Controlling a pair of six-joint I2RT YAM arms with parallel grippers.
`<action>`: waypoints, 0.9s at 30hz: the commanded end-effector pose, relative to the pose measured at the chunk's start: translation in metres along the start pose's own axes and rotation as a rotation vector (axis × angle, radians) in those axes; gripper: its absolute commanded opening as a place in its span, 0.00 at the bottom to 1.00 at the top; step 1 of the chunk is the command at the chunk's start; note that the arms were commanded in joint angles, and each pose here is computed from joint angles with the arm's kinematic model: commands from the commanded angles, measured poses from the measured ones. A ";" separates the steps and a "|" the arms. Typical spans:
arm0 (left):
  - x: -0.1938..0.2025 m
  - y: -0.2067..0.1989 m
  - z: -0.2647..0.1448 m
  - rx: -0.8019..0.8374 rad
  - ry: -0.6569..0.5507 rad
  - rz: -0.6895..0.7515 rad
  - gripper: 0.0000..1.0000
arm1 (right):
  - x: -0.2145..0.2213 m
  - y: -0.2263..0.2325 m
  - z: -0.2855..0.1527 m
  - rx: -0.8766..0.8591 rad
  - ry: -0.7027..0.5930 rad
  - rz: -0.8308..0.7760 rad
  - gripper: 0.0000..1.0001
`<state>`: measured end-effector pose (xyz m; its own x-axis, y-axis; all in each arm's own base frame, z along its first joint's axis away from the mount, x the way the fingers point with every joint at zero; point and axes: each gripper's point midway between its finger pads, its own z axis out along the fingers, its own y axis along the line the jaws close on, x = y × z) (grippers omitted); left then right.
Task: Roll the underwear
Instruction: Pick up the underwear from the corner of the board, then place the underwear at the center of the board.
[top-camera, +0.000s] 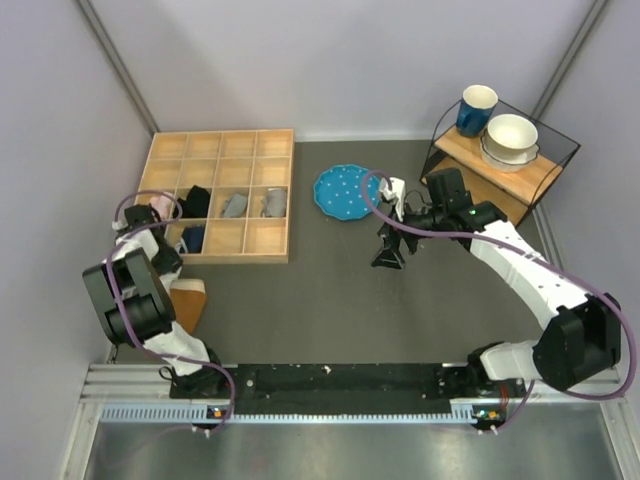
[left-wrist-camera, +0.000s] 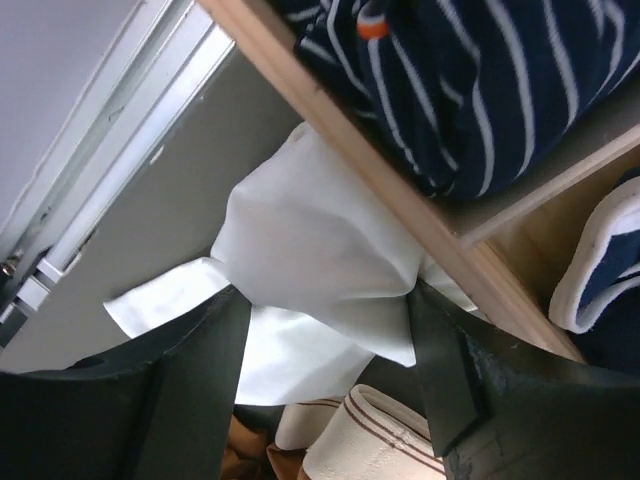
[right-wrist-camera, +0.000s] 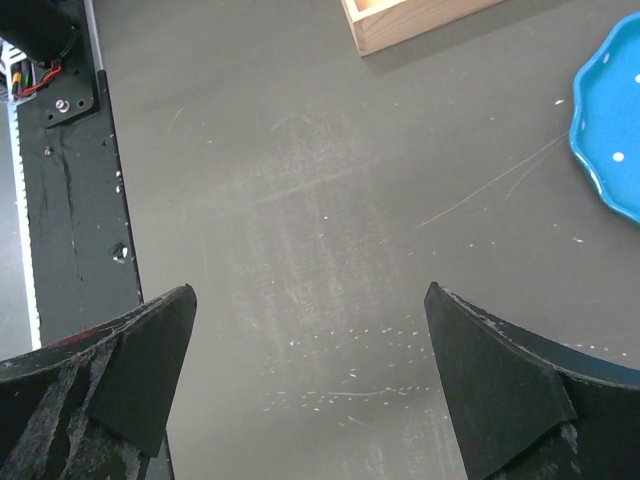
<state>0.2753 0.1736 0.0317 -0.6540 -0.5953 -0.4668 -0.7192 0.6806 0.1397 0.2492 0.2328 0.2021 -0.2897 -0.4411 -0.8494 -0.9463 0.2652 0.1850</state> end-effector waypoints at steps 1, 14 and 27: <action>-0.029 -0.014 0.006 0.054 -0.055 -0.087 0.56 | 0.003 -0.001 0.008 -0.046 -0.013 -0.009 0.99; -0.052 -0.023 -0.109 0.331 -0.291 -0.115 0.07 | 0.002 0.004 0.008 -0.070 -0.023 -0.023 0.99; 0.033 -0.134 -0.293 1.116 -0.365 0.262 0.01 | -0.002 0.020 -0.003 -0.104 -0.052 -0.120 0.99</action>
<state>0.2859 0.0382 0.2433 -0.3714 -0.4403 -0.8174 -0.2229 0.8969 -0.3819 0.2395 0.2374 0.1908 -0.2745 -0.4468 -0.8515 -0.9595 0.1852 0.2122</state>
